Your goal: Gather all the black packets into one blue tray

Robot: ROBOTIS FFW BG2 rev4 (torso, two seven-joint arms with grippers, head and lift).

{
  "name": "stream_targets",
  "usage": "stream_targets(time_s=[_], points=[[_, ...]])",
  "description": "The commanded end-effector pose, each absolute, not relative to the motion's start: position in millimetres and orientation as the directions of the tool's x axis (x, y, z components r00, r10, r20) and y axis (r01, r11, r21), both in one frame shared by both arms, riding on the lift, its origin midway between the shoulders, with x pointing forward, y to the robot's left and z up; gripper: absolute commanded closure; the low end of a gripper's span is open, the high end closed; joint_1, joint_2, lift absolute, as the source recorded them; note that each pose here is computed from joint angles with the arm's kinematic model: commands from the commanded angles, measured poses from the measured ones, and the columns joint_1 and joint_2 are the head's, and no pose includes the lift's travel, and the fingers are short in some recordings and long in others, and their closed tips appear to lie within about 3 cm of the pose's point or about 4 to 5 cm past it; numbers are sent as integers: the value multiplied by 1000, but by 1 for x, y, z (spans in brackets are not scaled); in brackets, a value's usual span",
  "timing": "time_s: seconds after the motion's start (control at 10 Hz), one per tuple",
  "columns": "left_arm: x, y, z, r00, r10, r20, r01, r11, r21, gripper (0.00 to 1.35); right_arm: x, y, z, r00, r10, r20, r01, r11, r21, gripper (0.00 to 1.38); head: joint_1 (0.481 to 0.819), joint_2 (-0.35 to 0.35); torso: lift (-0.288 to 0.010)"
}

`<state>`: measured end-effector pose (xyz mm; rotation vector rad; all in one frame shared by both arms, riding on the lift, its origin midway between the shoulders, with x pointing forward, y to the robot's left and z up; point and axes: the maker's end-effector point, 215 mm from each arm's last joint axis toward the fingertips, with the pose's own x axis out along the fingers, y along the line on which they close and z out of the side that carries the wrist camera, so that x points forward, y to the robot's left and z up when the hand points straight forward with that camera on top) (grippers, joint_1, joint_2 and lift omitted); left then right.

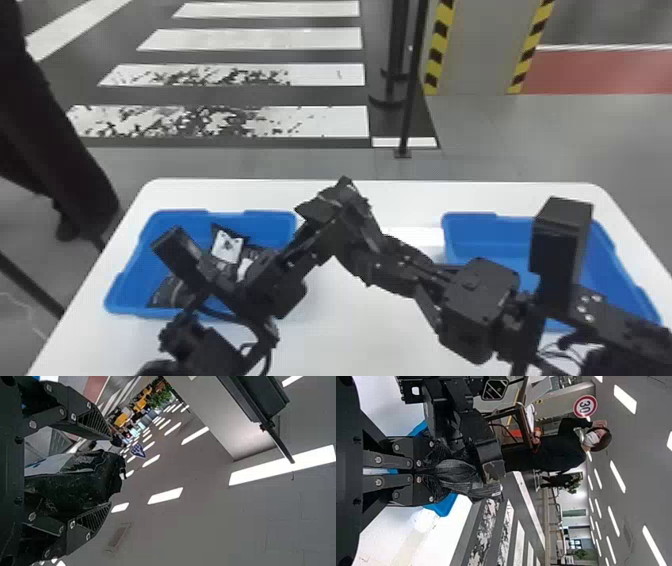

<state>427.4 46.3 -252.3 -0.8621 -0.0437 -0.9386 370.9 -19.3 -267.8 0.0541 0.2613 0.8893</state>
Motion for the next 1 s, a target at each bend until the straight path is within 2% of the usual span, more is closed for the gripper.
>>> stream_targets(time_s=[0.0, 0.1, 0.2, 0.3, 0.5, 0.6, 0.7, 0.8, 0.9], points=[[428, 44, -250, 611, -689, 390, 730, 299, -614, 815, 369, -17, -271, 593, 778, -208, -763, 625, 163, 1283, 695, 39, -110], [432, 48, -251, 609, -699, 376, 749, 350, -562, 822, 369, -16, -273, 590, 780, -209, -763, 623, 169, 1283, 695, 38, -110], [433, 48, -250, 599, -713, 364, 767, 380, -517, 1088, 370, -16, -272, 591, 780, -208, -764, 623, 167, 1283, 695, 40, -110], [433, 46, -252, 604, -712, 359, 762, 383, -523, 1170, 369, -16, -274, 589, 780, -210, -764, 622, 169, 1283, 695, 43, -110], [434, 52, -250, 616, -696, 369, 758, 394, -521, 1208, 369, -16, -275, 587, 782, -210, -765, 620, 172, 1282, 695, 43, -110], [439, 64, -246, 634, -671, 383, 751, 419, -510, 1208, 368, -14, -279, 577, 790, -208, -765, 612, 201, 1102, 695, 45, -110], [444, 80, -245, 655, -653, 381, 741, 454, -495, 1208, 370, -22, -291, 581, 786, -213, -747, 618, 245, 539, 695, 56, -110], [449, 96, -247, 676, -637, 370, 727, 495, -477, 1208, 377, -37, -294, 608, 766, -208, -726, 643, 245, 93, 695, 73, -110], [452, 118, -250, 702, -614, 361, 706, 535, -465, 1208, 386, -55, -296, 640, 740, -208, -700, 673, 240, 53, 695, 81, -110]])
